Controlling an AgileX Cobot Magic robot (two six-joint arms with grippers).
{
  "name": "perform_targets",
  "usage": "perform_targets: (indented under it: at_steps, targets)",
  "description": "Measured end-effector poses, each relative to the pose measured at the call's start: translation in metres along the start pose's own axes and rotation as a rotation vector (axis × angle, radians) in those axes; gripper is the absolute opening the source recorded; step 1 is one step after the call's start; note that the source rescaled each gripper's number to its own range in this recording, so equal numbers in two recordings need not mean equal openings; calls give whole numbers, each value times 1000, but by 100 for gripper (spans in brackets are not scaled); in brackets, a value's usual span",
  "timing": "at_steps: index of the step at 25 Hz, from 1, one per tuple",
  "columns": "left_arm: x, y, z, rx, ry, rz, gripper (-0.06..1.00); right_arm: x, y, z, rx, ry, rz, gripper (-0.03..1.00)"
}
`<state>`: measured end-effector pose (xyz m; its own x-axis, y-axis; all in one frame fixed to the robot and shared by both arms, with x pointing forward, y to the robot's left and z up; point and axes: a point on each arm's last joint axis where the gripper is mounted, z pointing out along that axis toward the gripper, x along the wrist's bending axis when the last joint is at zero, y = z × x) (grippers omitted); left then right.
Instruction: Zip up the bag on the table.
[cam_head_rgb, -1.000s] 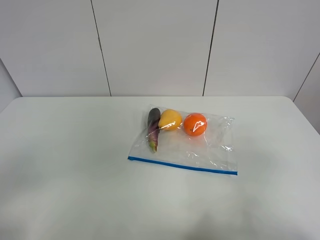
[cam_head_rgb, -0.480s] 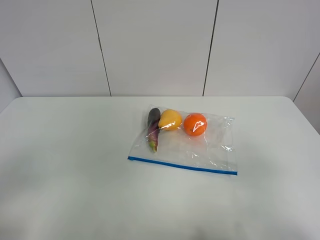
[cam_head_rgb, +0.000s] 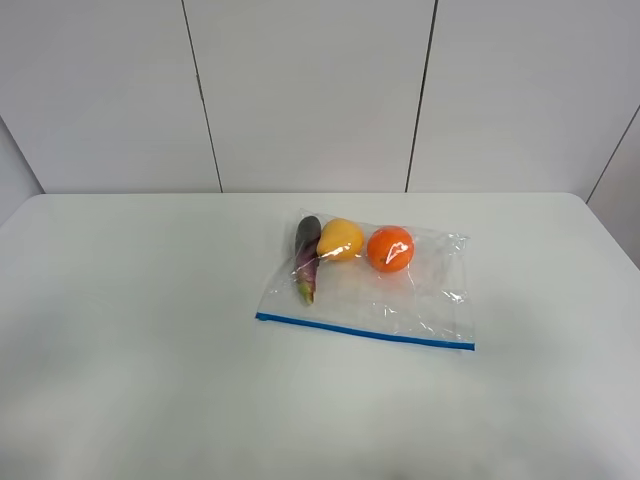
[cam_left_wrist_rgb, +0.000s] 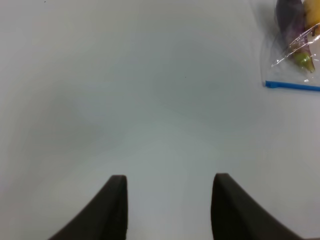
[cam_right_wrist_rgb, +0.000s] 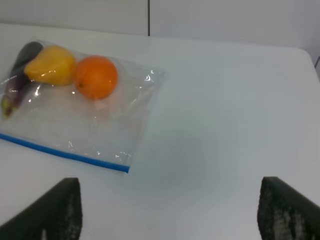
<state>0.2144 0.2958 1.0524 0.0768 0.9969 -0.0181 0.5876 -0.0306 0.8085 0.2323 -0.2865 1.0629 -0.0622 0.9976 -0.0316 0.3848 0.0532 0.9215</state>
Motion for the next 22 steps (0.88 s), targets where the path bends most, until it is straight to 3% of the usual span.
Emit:
perform_targets:
  at_steps: [22]
  targets:
    - [0,0,0,0,0,0,69,-1,-7,7,36,-3,-4,85]
